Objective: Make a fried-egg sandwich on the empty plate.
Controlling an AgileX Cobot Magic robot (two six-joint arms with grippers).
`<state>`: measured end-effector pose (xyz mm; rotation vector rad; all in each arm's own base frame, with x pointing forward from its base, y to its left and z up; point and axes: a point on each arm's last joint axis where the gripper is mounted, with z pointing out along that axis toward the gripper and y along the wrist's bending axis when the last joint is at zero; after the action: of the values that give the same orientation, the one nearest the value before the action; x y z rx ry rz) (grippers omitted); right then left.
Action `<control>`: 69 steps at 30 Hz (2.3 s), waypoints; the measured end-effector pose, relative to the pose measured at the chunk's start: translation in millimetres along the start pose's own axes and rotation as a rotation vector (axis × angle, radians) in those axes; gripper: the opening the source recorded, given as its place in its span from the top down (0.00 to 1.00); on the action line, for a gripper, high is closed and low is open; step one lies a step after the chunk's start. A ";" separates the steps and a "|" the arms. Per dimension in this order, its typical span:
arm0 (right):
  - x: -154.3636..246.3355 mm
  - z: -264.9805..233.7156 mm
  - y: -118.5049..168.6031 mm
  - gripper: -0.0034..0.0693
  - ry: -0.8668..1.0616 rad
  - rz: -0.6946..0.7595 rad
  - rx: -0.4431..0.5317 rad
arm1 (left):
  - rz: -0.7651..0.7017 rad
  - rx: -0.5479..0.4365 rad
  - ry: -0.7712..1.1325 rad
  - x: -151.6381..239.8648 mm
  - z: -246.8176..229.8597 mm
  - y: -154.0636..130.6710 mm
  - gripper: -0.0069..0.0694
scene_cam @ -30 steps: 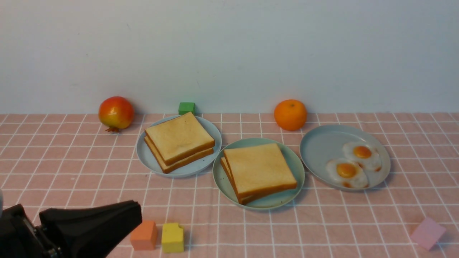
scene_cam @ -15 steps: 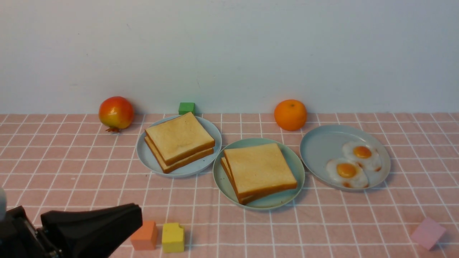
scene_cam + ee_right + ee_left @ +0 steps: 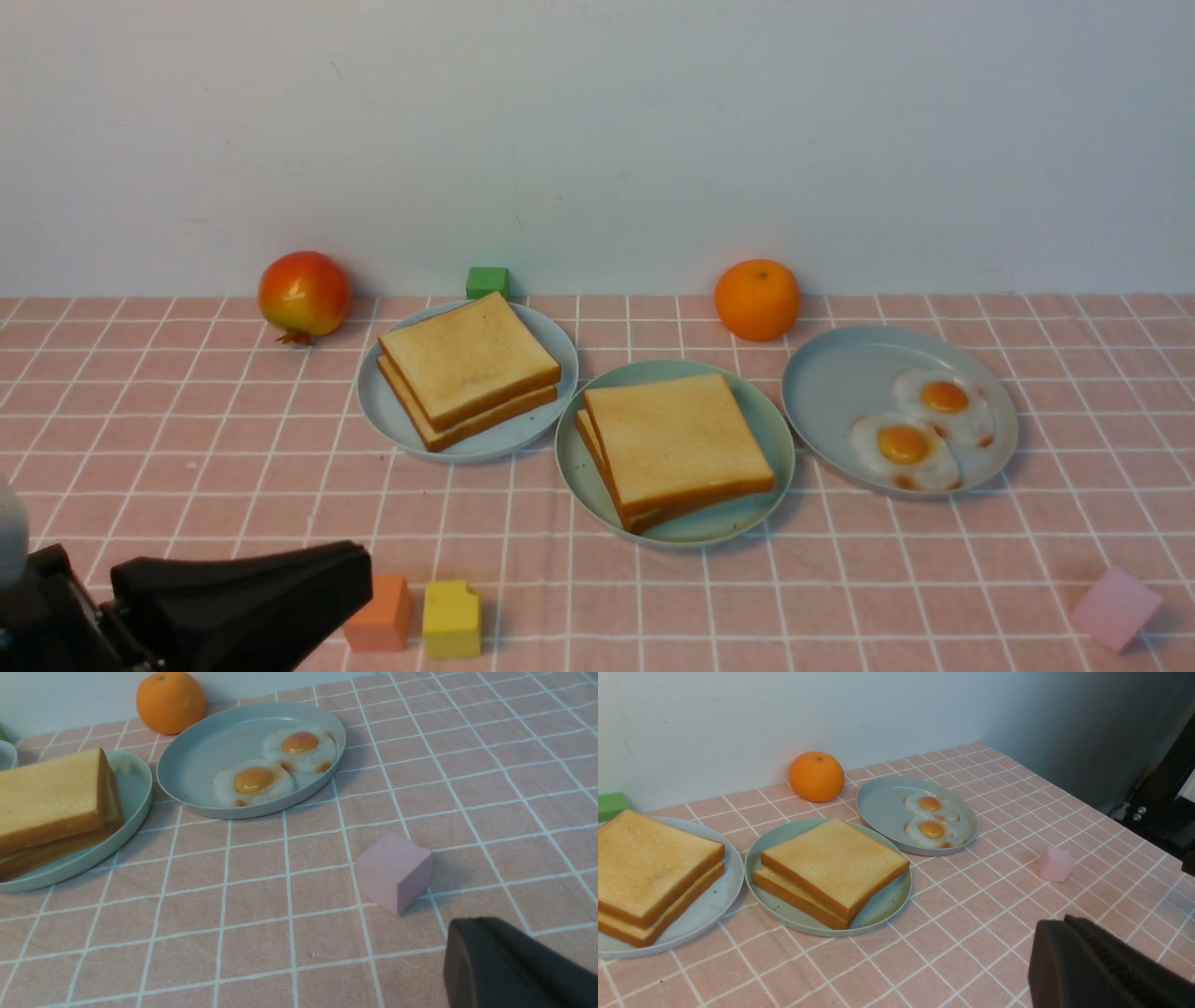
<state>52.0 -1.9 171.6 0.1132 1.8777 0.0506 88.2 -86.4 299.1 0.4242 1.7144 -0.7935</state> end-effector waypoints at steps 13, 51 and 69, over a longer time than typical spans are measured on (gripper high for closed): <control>0.6 0.0 1.7 0.95 0.006 -0.065 -0.018 | 0.000 0.000 0.007 0.6 0.0 0.0 0.89; 0.6 0.0 1.7 0.90 0.006 -0.076 -0.018 | -0.060 -0.510 -0.263 57.2 -64.1 49.3 0.89; 0.6 0.0 1.7 0.87 0.006 -0.076 -0.018 | -0.295 -0.662 -0.115 118.4 -63.2 67.6 0.89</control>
<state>51.9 -0.2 171.2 0.0288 1.8857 0.0157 52.7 -8.7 175.5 -0.3254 1.8333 -0.3999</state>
